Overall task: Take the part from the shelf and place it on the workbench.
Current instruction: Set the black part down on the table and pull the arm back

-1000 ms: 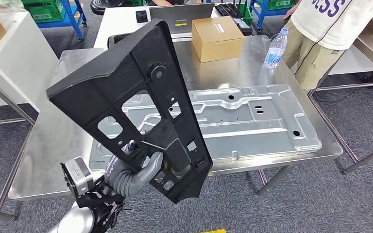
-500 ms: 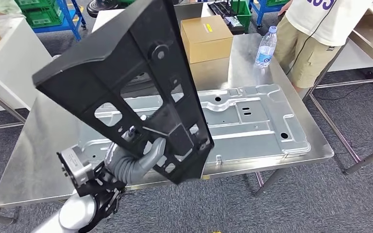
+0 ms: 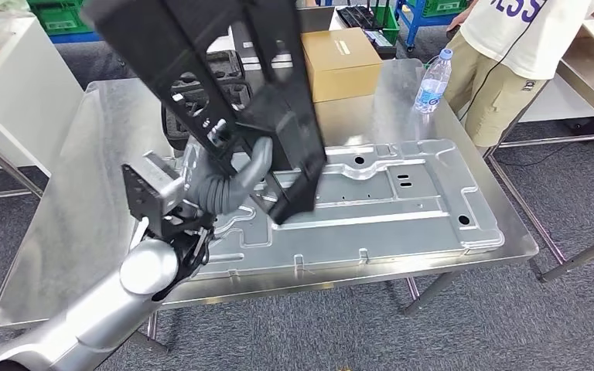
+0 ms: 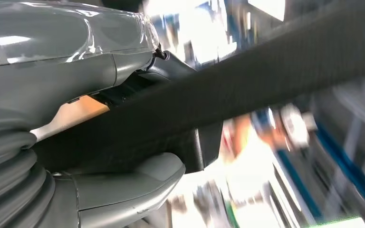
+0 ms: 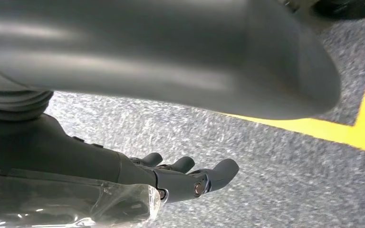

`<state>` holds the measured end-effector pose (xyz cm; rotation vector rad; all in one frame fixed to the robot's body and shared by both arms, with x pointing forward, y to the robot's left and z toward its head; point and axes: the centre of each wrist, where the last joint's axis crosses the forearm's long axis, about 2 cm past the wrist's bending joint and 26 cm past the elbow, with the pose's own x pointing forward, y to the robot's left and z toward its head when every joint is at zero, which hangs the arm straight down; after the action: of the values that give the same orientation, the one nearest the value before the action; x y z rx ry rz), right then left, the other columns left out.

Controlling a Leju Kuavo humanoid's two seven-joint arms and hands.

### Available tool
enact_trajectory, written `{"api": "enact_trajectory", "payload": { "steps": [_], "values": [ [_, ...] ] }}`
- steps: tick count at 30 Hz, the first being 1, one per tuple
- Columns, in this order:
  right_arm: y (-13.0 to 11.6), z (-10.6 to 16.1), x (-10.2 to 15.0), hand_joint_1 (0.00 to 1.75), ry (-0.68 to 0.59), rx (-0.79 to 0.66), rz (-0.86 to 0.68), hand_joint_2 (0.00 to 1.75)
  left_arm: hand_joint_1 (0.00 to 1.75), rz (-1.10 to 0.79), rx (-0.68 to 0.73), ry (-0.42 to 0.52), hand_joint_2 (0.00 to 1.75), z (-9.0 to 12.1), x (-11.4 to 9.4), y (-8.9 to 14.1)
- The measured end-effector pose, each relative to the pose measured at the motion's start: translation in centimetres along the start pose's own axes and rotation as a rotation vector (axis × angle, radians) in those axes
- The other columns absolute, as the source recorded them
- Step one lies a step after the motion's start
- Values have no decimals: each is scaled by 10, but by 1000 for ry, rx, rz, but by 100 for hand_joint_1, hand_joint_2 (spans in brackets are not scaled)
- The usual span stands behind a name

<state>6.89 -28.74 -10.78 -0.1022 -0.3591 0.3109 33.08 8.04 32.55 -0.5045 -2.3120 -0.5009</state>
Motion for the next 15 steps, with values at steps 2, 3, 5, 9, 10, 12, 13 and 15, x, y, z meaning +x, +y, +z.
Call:
{"api": "enact_trajectory", "payload": {
  "steps": [2,3,5,9,10,12,13,15],
  "values": [
    [-1,0,1,0,3,2,16,0,175,-221,73,-27,175,-8,-3,4],
    [-1,-1,2,0,4,4,25,0,175,-359,101,-50,175,-13,-2,7],
    [-2,-1,7,0,2,10,41,0,175,-615,128,-94,175,-23,1,12],
    [-4,-3,15,0,-6,21,69,0,175,-1052,63,-119,175,-38,-1,14],
    [-5,-3,17,0,-11,22,74,0,175,-1143,37,-120,175,-40,-3,13],
    [-6,-4,21,0,-18,23,81,0,175,-1260,-12,-116,175,-41,-8,12],
    [-6,-4,21,0,-19,23,82,0,175,-1292,-35,-110,175,-40,-11,11],
    [-6,-4,21,0,-20,25,88,0,175,-1338,-95,-79,175,-39,-18,9]
  ]
}}
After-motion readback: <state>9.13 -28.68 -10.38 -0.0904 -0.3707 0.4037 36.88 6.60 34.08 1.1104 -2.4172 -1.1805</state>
